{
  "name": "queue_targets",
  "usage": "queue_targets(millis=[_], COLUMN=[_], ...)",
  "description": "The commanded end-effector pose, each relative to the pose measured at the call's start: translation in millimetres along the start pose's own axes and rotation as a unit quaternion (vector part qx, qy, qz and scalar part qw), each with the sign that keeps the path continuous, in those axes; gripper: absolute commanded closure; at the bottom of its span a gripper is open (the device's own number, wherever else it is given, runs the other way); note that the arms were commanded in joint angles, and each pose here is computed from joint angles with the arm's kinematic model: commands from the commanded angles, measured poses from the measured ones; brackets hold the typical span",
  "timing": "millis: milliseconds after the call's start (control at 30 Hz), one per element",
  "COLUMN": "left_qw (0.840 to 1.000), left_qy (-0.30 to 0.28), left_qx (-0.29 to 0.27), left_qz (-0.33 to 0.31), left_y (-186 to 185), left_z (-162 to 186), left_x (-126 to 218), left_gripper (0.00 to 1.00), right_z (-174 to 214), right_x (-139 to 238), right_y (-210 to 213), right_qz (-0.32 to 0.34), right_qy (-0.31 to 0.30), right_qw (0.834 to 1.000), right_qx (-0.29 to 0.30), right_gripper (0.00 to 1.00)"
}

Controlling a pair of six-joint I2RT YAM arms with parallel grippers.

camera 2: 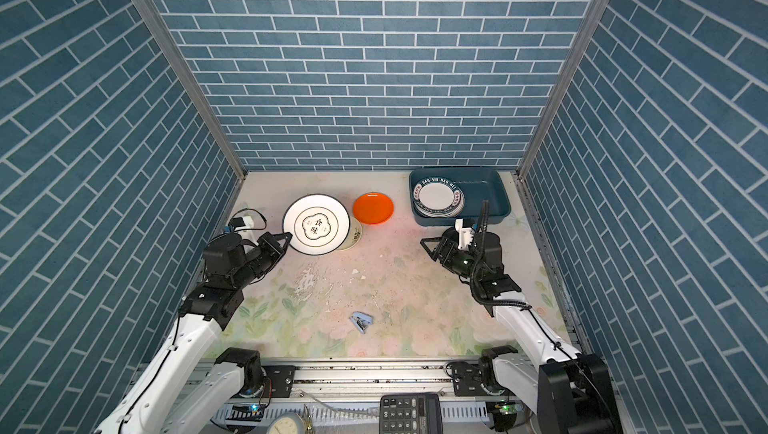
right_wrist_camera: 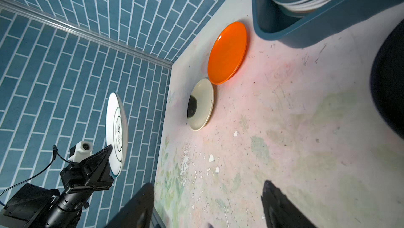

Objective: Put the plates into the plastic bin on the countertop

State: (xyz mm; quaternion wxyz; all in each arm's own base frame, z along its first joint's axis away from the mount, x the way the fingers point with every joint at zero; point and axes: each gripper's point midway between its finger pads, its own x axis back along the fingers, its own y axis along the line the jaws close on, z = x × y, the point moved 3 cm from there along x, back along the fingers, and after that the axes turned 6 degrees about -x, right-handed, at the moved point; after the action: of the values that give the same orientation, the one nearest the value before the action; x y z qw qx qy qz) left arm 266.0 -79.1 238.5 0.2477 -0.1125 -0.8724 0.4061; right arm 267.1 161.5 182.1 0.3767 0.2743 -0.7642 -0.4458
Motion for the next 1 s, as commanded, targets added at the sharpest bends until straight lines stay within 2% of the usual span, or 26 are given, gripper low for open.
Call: queue_targets(millis=[0, 100, 200, 400, 533, 667, 967], left_qw=[0.999, 0.999, 0.999, 0.998, 0.997, 0.997, 0.997], left_qy=[0.021, 0.030, 0.032, 0.046, 0.061, 0.071, 0.079], left_qx=[0.007, 0.008, 0.001, -0.005, 0.007, 0.012, 0.008], left_qz=[0.027, 0.036, 0.030, 0.030, 0.038, 0.038, 0.023], left_y=[-4, -2, 2, 9, 13, 19, 28], left_z=[16, 26, 31, 42, 50, 57, 63], left_x=[6, 11, 19, 24, 19, 16, 15], left_gripper=[1.00, 1.00, 1.00, 1.00, 1.00, 1.00, 1.00], right_z=[-6, 3, 13, 39, 56, 69, 82], right_x=[-8, -22, -37, -74, -100, -121, -143], right_y=[21, 33, 47, 68, 73, 80, 86], right_qz=[-0.007, -0.016, -0.027, -0.052, -0.060, -0.078, -0.096], right_qy=[-0.020, -0.008, 0.008, 0.050, 0.077, 0.103, 0.126], right_qw=[1.000, 1.000, 0.999, 0.996, 0.994, 0.990, 0.986], right_qx=[-0.003, 0.007, 0.020, 0.045, 0.051, 0.050, 0.047], right_gripper=[0.23, 0.25, 0.34, 0.36, 0.50, 0.55, 0.58])
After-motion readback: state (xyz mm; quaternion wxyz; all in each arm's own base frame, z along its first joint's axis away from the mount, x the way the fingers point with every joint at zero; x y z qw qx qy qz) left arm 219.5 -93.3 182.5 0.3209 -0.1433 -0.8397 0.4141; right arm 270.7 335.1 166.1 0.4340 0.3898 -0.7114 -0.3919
